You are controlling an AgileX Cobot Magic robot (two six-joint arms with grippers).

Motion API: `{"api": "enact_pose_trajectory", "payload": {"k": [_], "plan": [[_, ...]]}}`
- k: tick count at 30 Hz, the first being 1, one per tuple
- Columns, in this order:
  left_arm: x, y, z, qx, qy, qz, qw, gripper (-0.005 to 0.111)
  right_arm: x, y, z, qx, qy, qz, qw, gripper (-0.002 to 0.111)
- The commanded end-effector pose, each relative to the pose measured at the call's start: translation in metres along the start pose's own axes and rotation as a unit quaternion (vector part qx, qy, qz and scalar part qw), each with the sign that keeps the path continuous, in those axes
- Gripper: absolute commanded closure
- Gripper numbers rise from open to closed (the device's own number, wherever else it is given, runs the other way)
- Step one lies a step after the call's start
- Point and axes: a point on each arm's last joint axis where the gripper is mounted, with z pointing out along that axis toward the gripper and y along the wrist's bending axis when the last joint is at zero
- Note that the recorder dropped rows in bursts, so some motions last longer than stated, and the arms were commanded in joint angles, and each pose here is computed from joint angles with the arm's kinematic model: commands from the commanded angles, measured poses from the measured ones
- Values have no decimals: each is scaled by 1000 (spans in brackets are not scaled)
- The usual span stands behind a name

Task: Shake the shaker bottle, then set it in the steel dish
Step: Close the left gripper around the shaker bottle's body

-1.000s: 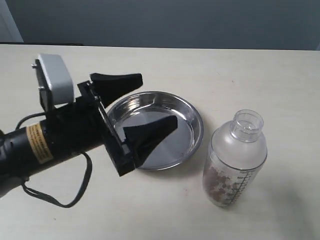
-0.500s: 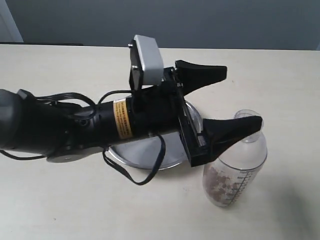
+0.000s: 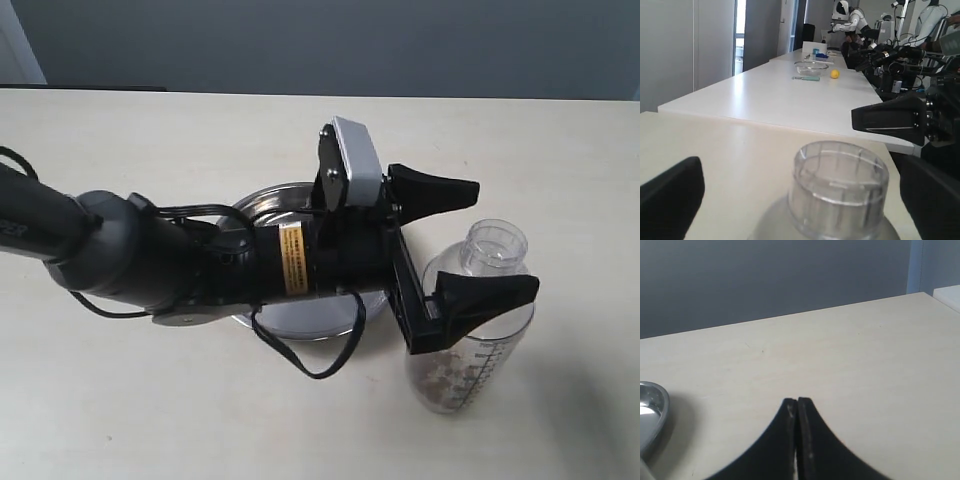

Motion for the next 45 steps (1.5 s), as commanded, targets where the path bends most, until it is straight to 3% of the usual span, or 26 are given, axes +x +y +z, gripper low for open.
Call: {"api": "enact_pose_trajectory", "payload": {"k": [1,28,40,45], "plan": [[17,-2,5,13,16,-12,1000,1,-1,0,0,2,-6,-1,1000,109],[73,2,5,-3,72,-37,997,2,-1,0,0,2,-6,-1,1000,109],[79,1,8,-13,71,-29,997,2,-1,0,0,2,-6,-1,1000,109],[80,1,9,-12,71,-29,997,13,-1,0,0,2,-6,-1,1000,109]]}}
